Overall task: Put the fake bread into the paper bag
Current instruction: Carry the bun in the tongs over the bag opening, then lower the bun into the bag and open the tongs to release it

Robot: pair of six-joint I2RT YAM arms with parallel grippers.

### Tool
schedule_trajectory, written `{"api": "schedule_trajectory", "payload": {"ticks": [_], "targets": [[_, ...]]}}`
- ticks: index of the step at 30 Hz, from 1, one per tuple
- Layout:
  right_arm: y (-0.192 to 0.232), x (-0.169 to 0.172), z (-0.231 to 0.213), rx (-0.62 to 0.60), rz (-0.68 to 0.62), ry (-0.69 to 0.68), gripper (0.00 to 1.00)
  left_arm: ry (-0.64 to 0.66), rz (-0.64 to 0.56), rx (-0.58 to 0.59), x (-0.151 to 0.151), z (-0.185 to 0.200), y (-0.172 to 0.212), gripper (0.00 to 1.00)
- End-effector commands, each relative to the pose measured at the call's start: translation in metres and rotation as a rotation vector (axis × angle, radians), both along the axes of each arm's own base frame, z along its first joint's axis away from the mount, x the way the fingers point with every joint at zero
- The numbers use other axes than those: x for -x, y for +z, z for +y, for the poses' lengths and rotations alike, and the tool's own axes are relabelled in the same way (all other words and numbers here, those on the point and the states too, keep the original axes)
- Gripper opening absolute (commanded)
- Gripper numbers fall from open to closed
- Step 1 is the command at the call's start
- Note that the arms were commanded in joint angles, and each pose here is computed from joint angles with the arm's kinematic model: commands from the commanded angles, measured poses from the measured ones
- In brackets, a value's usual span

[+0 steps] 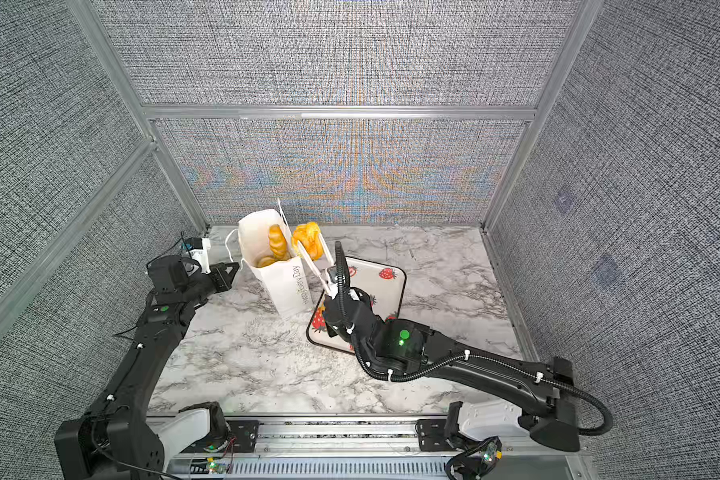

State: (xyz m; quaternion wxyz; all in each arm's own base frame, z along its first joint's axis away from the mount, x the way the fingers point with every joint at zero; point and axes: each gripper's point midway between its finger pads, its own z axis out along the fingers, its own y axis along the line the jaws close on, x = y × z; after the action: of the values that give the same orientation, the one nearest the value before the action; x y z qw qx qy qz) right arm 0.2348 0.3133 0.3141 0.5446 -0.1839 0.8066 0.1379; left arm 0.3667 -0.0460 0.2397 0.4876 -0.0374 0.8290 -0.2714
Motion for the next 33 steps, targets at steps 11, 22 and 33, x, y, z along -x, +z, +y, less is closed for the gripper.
{"api": "schedule_trajectory", "payload": {"ticks": [11, 22, 33], "targets": [[0.029, -0.007, 0.063, -0.067, -0.048, 0.125, 0.37, -0.005, -0.016, -0.001, 0.0, -0.001, 0.003, 0.0], [0.025, -0.024, 0.099, -0.032, -0.026, 0.136, 0.38, -0.005, -0.018, 0.001, 0.0, -0.001, 0.003, 0.0], [0.012, -0.062, 0.11, 0.006, 0.102, 0.087, 0.38, -0.007, -0.023, 0.001, 0.001, -0.001, 0.005, 0.0]]}}
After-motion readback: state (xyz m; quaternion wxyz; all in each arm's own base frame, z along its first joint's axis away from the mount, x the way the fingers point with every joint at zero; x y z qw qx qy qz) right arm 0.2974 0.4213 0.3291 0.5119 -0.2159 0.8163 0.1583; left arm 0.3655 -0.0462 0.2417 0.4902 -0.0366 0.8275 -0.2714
